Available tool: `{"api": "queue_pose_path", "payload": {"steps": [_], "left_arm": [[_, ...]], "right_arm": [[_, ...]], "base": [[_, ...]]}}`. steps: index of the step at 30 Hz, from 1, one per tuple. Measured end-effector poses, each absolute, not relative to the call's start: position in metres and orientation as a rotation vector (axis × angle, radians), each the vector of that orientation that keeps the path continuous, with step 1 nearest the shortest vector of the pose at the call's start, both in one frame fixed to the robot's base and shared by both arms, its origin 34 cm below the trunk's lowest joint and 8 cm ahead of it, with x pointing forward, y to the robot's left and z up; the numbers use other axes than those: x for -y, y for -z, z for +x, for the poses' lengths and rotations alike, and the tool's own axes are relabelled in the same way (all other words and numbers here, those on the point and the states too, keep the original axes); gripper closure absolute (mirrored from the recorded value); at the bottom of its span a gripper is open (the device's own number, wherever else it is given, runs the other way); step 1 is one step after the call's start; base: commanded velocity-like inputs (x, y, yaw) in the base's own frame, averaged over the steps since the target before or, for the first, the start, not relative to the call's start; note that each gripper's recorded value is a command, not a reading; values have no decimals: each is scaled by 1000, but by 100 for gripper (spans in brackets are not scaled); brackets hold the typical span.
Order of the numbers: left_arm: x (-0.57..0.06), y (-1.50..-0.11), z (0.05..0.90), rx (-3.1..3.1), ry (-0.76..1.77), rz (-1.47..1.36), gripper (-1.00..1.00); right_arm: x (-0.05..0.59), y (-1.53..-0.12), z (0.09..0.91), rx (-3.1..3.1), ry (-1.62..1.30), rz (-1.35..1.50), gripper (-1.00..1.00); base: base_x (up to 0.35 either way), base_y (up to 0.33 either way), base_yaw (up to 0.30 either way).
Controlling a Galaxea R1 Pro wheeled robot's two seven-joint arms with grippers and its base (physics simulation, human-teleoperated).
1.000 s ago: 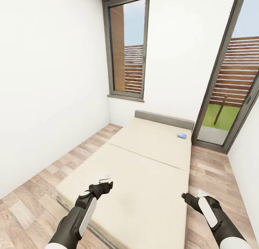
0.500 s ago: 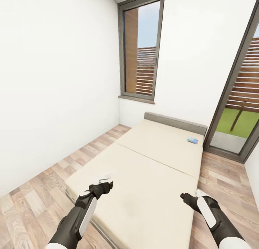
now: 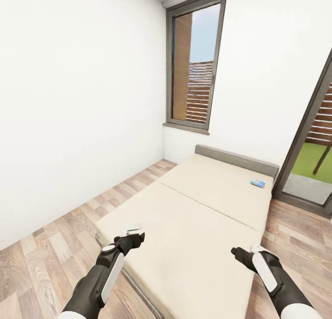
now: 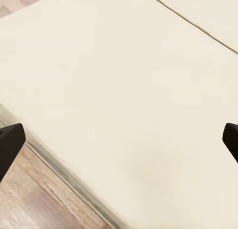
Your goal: Put all the toys in the child's room - the three board games (two on the bed and one on the table), the two jigsaw puzzles on the table, and the tennis ball on the table - inside the toy box on the table in the child's room.
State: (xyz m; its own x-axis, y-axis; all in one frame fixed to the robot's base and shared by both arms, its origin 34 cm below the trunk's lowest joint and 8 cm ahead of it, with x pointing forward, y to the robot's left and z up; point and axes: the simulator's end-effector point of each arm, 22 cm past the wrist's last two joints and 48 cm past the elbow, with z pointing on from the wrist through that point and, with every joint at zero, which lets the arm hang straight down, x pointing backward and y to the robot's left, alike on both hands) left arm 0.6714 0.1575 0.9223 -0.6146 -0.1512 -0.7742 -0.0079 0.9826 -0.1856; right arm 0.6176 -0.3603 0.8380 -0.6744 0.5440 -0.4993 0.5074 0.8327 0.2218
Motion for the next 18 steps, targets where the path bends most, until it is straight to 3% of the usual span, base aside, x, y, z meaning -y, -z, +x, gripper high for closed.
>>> {"api": "queue_pose_path", "payload": {"steps": [6, 18], "left_arm": [[-157, -922, 671, -2226, 204, -110, -100], [-157, -925, 672, -2221, 205, -111, -100]], "right_arm": [[360, -838, 618, -2448, -87, 769, -100], [360, -840, 618, -2444, -88, 768, -100]], "base": [[-135, -42, 81], [-65, -30, 249]]}}
